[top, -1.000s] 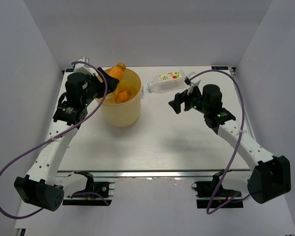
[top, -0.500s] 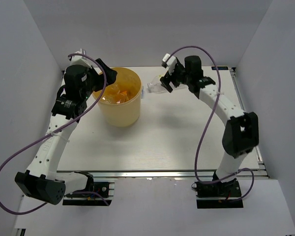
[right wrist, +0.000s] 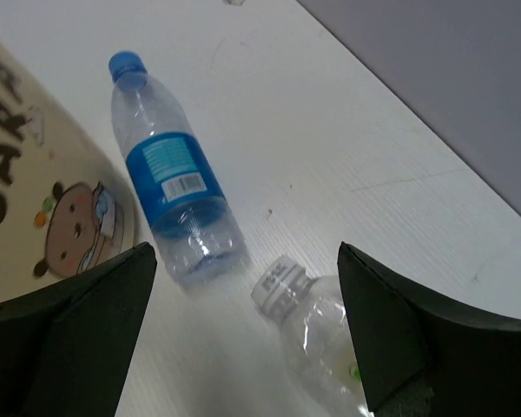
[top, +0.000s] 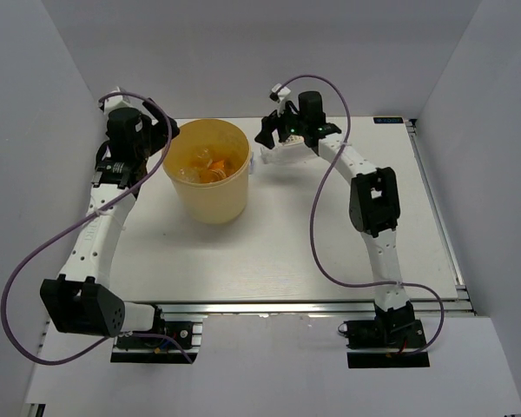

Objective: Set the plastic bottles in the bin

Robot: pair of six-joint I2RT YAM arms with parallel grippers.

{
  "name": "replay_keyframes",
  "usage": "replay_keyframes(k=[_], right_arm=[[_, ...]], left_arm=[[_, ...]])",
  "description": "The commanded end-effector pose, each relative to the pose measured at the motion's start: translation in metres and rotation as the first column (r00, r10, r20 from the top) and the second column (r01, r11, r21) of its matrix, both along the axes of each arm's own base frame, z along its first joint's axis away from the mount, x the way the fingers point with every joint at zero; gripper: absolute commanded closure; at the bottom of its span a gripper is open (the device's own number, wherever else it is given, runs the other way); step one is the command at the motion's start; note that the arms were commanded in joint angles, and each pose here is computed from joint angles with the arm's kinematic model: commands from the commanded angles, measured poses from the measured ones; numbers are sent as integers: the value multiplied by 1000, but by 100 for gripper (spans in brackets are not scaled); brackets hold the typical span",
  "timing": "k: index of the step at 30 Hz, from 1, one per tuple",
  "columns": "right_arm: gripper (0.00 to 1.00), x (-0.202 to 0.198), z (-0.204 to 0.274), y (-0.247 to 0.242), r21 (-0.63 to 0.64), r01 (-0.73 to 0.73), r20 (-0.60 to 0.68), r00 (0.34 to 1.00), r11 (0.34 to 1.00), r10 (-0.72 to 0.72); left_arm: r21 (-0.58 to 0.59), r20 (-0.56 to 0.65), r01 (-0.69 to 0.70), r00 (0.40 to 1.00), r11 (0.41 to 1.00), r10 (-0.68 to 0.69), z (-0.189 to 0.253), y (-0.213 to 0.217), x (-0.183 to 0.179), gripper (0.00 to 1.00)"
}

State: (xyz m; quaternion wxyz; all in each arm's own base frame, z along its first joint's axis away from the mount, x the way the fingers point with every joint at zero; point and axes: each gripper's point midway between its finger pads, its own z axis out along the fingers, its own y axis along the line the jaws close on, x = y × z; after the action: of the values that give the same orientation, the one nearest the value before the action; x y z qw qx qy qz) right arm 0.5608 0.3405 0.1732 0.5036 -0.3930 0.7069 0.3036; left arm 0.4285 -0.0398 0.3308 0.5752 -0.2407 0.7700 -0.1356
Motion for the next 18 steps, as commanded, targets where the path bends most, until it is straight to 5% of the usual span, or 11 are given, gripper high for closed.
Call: replay_keyframes(k=[1,7,18], right_arm=[[11,15,50,34,230,27,-5,1000,973,-26],[11,2,14,87,148,-29,67,998,989,19],[11,8,-43,102,227,54,-105,994,973,-31]], left_arm=[[6,25,-2,1000,1000,2,-5,4,1,2],[-11,-33,-27,999,1000,27,-32,19,4,2],[36,-85,-21,996,999,24,-51,26,7,2]])
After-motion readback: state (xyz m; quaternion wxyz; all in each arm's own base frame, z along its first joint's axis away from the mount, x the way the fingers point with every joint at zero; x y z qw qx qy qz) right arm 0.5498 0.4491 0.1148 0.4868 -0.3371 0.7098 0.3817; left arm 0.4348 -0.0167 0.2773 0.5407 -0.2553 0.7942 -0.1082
